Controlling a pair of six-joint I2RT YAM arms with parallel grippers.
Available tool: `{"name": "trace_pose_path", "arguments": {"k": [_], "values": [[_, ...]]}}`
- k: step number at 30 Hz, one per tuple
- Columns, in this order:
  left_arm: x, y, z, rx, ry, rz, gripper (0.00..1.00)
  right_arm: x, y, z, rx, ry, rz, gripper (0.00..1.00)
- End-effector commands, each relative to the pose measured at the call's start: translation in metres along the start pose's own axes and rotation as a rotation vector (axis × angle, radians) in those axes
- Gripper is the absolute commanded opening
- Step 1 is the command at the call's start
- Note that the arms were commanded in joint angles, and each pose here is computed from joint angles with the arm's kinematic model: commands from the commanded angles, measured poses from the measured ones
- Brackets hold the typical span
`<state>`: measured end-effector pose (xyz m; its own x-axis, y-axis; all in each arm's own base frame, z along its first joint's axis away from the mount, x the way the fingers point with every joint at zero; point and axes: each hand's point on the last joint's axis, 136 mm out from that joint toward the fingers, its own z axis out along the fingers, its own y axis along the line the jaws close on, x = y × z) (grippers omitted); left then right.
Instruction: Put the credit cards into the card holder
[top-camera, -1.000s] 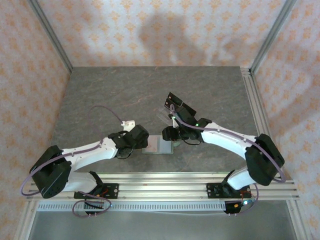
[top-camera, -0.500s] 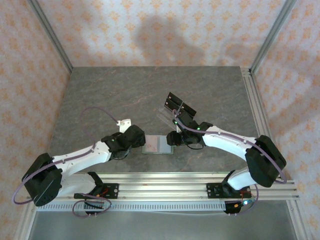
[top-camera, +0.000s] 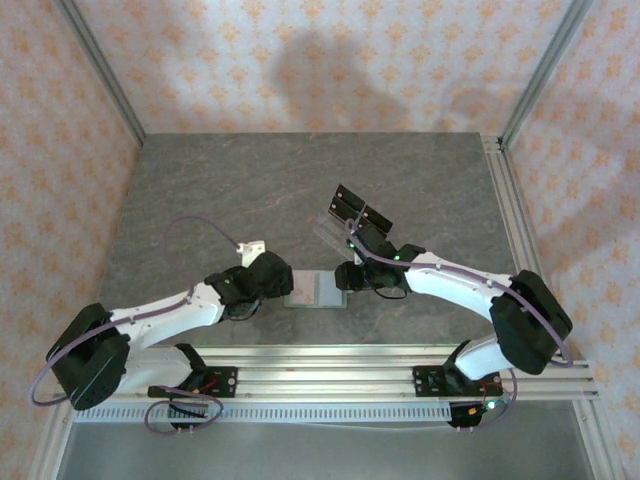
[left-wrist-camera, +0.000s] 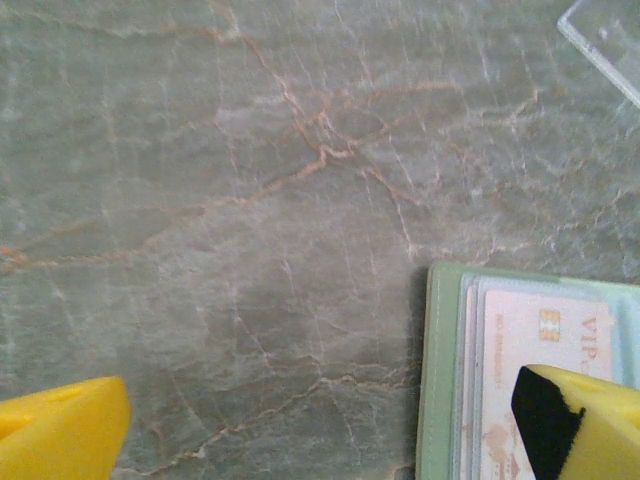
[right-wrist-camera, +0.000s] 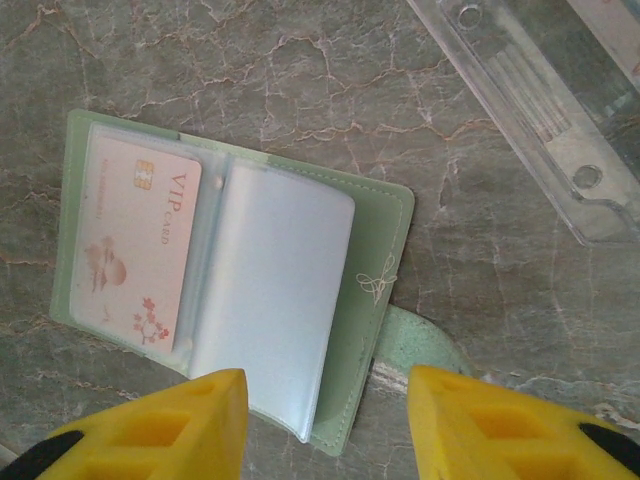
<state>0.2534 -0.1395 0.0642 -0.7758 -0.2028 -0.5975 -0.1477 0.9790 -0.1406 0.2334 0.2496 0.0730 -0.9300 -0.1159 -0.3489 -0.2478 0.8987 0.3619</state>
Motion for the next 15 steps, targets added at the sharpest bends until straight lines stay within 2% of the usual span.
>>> {"name": "trace_pose_path", "arguments": {"k": [1,10,15], "values": [[0.001,-0.012,0.006,0.043,0.021,0.011,1.00,0.000,-0.004,0.004,0.018,0.009,0.005,0.44],[0.002,-0.041,0.018,0.129,0.060,0.031,1.00,0.007,-0.013,0.022,0.048,0.040,0.013,0.39],[0.002,-0.055,0.024,0.180,0.067,0.024,1.00,0.013,-0.021,0.032,0.074,0.055,0.015,0.31]]}}
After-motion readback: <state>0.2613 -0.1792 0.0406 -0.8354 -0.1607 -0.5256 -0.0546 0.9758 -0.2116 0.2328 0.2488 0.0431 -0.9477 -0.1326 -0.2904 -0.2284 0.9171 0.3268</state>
